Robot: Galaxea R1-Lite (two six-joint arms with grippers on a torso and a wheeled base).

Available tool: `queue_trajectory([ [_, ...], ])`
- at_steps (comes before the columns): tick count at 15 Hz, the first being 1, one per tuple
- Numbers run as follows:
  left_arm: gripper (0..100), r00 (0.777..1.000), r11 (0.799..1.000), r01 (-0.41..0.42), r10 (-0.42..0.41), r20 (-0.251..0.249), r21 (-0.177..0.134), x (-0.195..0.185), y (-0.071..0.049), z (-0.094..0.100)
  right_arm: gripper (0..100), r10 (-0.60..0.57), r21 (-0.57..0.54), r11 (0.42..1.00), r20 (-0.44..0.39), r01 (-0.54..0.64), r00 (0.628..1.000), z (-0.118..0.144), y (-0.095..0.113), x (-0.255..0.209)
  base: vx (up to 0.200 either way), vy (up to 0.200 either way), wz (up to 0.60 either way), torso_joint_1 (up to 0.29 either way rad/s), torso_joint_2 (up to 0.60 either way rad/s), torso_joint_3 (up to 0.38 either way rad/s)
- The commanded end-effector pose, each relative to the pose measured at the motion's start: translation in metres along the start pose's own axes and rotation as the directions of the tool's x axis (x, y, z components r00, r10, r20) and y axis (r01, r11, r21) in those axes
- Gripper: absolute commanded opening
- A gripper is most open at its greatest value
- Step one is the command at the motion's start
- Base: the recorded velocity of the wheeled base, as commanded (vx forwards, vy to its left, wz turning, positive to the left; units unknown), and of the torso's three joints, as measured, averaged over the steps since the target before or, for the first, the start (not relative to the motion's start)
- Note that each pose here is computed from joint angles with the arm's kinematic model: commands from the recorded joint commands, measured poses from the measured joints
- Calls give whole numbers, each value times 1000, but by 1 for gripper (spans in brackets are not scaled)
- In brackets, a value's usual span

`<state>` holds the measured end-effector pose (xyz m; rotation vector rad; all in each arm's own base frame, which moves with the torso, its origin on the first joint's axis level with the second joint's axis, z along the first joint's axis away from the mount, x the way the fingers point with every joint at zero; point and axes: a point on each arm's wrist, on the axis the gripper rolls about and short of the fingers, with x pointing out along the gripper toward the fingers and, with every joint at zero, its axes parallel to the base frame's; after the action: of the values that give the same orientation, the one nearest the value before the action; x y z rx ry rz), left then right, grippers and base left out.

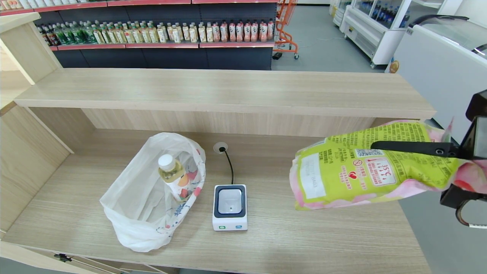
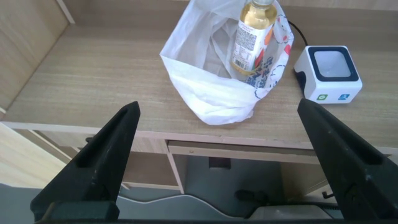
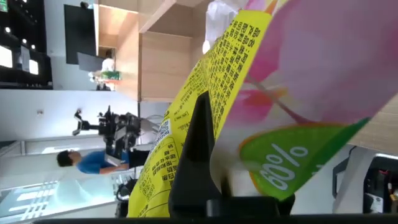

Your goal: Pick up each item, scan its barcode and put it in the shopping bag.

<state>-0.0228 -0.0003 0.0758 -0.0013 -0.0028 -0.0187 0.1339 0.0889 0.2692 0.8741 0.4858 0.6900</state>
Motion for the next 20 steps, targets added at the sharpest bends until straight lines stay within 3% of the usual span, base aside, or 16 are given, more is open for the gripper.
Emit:
queue_trajectory([
  [1,100,1000,1000,0,0,-1,0,0,0,0,0,19,9,1000,-6,-19,1000,-1,3,-2,0,0,0,0,0,0],
  [7,100,1000,1000,0,0,-1,0,0,0,0,0,46,35,998,-52,-44,998,-5,4,-3,0,0,0,0,0,0],
  [10,100,1000,1000,0,0,-1,0,0,0,0,0,0,49,999,-70,4,998,-9,-6,6,0,0,0,0,0,0],
  [13,100,1000,1000,0,0,-1,1,0,0,0,0,-100,181,978,-41,105,994,0,-23,23,0,0,0,0,0,0],
  [16,100,1000,1000,0,0,-1,0,0,0,0,0,-203,343,916,-46,206,978,0,-41,46,0,0,0,0,0,0],
  [20,100,1000,1000,0,0,-1,1,0,0,0,0,-184,370,903,-122,217,975,-16,-39,48,0,0,0,0,0,0],
])
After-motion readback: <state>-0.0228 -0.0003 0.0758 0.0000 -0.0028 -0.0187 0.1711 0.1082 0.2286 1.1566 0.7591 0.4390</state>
